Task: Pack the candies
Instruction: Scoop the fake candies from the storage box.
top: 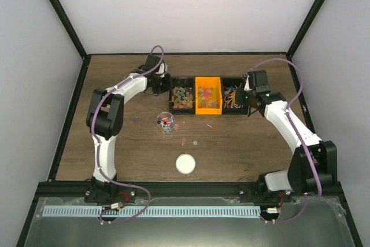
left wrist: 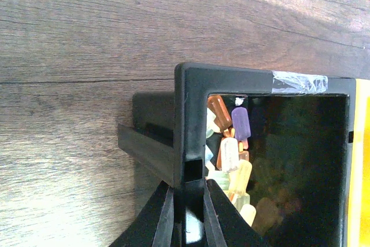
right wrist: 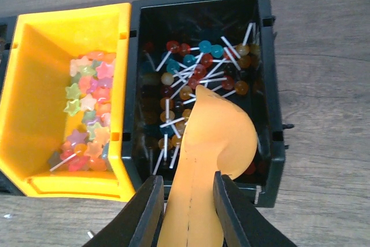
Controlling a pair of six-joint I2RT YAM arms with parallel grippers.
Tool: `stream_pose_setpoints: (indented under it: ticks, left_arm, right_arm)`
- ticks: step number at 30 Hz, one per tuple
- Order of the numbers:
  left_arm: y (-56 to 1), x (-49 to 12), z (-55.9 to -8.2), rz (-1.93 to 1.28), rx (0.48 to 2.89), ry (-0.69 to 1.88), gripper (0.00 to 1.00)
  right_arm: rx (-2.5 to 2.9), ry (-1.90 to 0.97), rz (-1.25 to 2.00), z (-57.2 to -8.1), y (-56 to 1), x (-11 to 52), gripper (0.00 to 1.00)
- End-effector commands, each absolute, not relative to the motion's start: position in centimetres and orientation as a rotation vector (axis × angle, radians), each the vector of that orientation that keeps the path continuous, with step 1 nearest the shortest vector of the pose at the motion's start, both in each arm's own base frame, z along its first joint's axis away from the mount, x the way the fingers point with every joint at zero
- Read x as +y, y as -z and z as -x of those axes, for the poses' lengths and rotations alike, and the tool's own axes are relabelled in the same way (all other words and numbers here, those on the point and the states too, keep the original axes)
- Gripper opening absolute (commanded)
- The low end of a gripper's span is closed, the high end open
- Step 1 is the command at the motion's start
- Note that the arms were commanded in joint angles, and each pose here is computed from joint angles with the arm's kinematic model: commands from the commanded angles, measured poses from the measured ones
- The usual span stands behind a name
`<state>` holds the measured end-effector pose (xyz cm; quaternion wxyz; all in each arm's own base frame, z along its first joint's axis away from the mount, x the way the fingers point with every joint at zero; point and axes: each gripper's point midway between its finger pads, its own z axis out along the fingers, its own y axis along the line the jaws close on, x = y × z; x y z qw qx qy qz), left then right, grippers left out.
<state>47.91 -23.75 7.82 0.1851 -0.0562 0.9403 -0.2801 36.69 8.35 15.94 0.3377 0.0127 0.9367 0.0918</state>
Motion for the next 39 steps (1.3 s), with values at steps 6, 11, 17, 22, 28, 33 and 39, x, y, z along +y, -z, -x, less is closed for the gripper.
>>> stream_pose_setpoints:
  ticks: [6, 11, 17, 22, 28, 33, 39]
  left_arm:
    - [-6.8, -25.2, -47.3, 0.146, 2.691, 0.854, 0.12]
    - [-6.9, -25.2, -47.3, 0.146, 2.69, 0.85, 0.12]
    - [-6.8, -25.2, -47.3, 0.145, 2.691, 0.853, 0.12]
    - [-7.0, -25.2, -47.4, 0.146, 2.687, 0.856, 0.12]
    - [-6.6, -25.2, -47.5, 0.158, 2.692, 0.856, 0.12]
    - [-6.7, -25.3, -47.6, 0.162, 2.686, 0.861, 0.12]
    - [-6.9, -25.2, -47.7, 0.149, 2.69, 0.851, 0.12]
  right_arm:
    - [2.742, 0.257, 0.022, -32.8, -12.8, 3.6, 0.01]
    - [2.703, 0.285, 0.01, -33.2, -14.0, 3.3, 0.01]
    - [2.778, 0.01, 0.106, -32.2, -12.3, 7.2, 0.01]
    - [2.842, -0.246, 0.183, -31.3, -11.0, 10.5, 0.01]
    - [2.841, -0.529, 0.194, -30.2, -10.9, 13.6, 0.01]
    - [2.814, -0.743, 0.116, -29.3, -10.6, 15.4, 0.01]
    - [2.72, -0.979, -0.111, -29.2, -10.6, 15.1, 0.01]
